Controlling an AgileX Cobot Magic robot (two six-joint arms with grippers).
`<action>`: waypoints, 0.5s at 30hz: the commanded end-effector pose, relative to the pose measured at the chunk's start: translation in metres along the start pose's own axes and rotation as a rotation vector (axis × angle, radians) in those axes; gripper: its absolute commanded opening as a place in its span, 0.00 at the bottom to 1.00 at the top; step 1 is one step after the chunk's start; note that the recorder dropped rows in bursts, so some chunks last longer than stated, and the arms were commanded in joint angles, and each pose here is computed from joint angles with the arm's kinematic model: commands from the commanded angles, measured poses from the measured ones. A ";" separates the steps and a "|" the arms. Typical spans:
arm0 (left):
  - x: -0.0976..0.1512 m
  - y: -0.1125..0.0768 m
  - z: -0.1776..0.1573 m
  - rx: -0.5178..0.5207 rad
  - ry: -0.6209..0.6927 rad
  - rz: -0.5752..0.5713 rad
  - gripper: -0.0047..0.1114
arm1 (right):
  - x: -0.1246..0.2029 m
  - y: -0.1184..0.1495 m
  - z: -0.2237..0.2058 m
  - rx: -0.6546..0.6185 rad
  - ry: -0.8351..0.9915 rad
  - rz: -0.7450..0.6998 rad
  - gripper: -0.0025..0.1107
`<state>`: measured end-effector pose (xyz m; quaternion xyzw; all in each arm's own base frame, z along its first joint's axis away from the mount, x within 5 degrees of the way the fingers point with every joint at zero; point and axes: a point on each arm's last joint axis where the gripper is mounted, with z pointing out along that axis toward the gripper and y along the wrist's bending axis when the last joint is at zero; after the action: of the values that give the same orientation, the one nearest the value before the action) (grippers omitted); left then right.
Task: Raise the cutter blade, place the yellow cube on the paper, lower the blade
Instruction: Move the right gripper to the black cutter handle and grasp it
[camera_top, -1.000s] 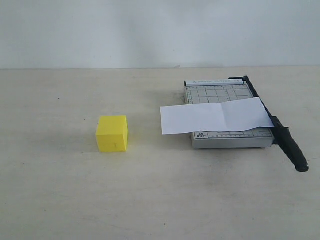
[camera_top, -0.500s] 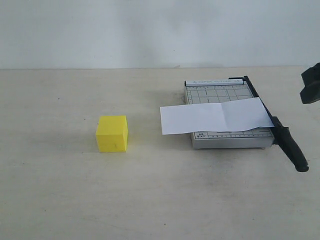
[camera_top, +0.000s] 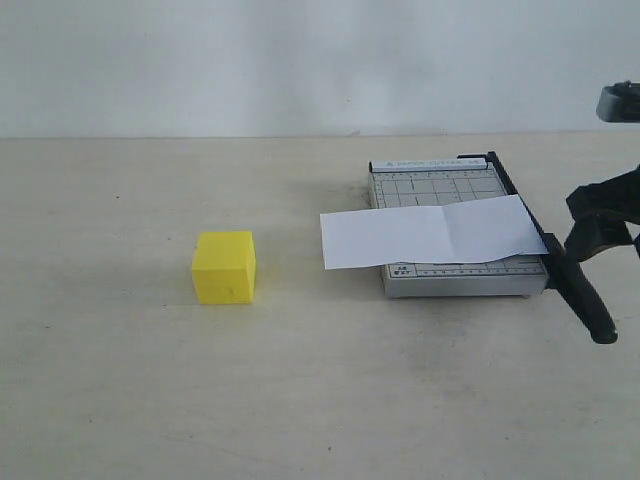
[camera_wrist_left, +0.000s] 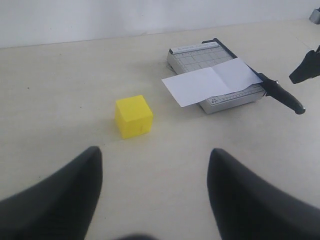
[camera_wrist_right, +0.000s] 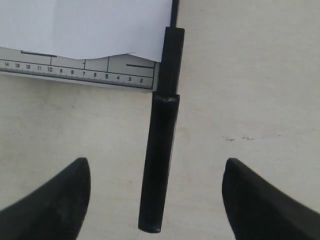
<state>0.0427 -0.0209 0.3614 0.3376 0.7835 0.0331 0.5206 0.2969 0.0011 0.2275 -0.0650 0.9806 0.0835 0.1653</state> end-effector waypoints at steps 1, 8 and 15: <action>-0.001 -0.001 0.001 0.013 -0.003 0.005 0.55 | -0.003 0.000 0.010 -0.028 0.008 0.011 0.64; -0.001 0.000 0.001 0.011 -0.006 0.005 0.55 | -0.003 -0.004 0.028 -0.035 0.049 -0.002 0.64; -0.001 0.000 0.001 0.010 -0.007 0.005 0.55 | -0.001 -0.007 0.046 -0.046 0.108 0.000 0.64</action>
<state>0.0427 -0.0211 0.3614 0.3375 0.7835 0.0319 0.5208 0.3104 0.0025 0.1871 -0.0695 0.9860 0.1017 0.1120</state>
